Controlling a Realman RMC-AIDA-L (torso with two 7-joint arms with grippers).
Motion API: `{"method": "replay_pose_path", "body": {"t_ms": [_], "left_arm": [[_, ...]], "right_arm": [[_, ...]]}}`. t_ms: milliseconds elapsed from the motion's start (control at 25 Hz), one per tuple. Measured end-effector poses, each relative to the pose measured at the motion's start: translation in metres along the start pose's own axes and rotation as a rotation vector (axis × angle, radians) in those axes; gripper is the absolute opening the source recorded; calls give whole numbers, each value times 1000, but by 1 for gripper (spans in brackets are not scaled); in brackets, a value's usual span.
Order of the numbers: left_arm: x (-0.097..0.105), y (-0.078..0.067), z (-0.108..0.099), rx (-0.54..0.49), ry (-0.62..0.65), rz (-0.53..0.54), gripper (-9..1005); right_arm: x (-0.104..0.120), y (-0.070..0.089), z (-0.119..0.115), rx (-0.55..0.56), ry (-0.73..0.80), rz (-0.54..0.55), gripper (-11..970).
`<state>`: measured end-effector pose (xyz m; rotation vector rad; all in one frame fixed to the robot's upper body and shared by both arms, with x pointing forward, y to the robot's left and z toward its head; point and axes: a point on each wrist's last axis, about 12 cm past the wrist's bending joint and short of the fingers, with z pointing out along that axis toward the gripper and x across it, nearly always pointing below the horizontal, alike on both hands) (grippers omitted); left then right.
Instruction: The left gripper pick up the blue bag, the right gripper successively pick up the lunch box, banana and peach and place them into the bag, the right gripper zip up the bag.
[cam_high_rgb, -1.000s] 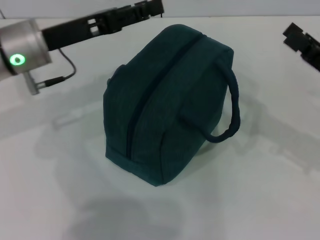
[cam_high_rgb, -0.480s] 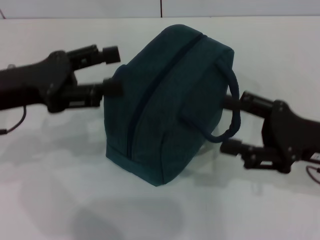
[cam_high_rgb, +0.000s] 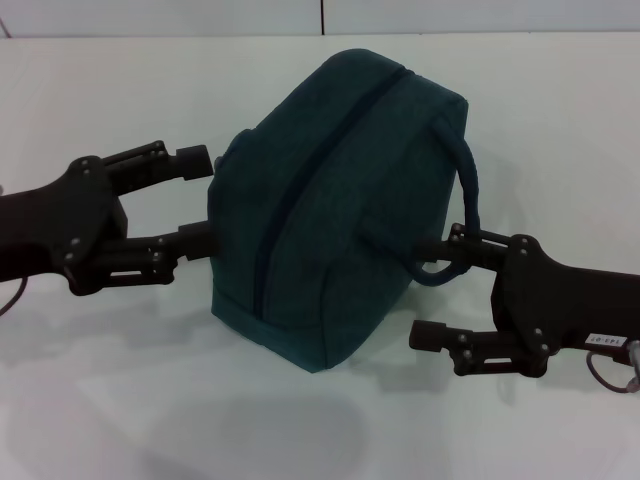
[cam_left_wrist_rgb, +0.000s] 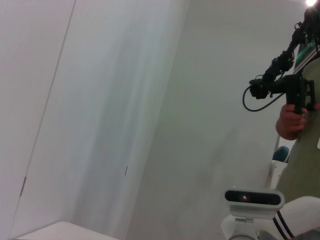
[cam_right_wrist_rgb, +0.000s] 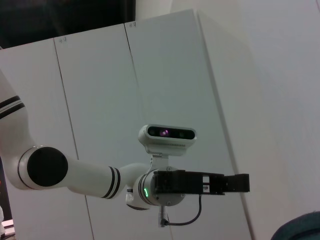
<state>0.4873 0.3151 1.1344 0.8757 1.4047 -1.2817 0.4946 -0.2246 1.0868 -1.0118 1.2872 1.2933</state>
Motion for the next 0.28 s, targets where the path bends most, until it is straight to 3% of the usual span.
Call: {"method": "replay_pose_path", "body": {"t_ms": [280], "left_arm": [[3,-1,2,11,12,-7,895]], "right_arm": [[0,0,1,-3,2,-2,840]]}}
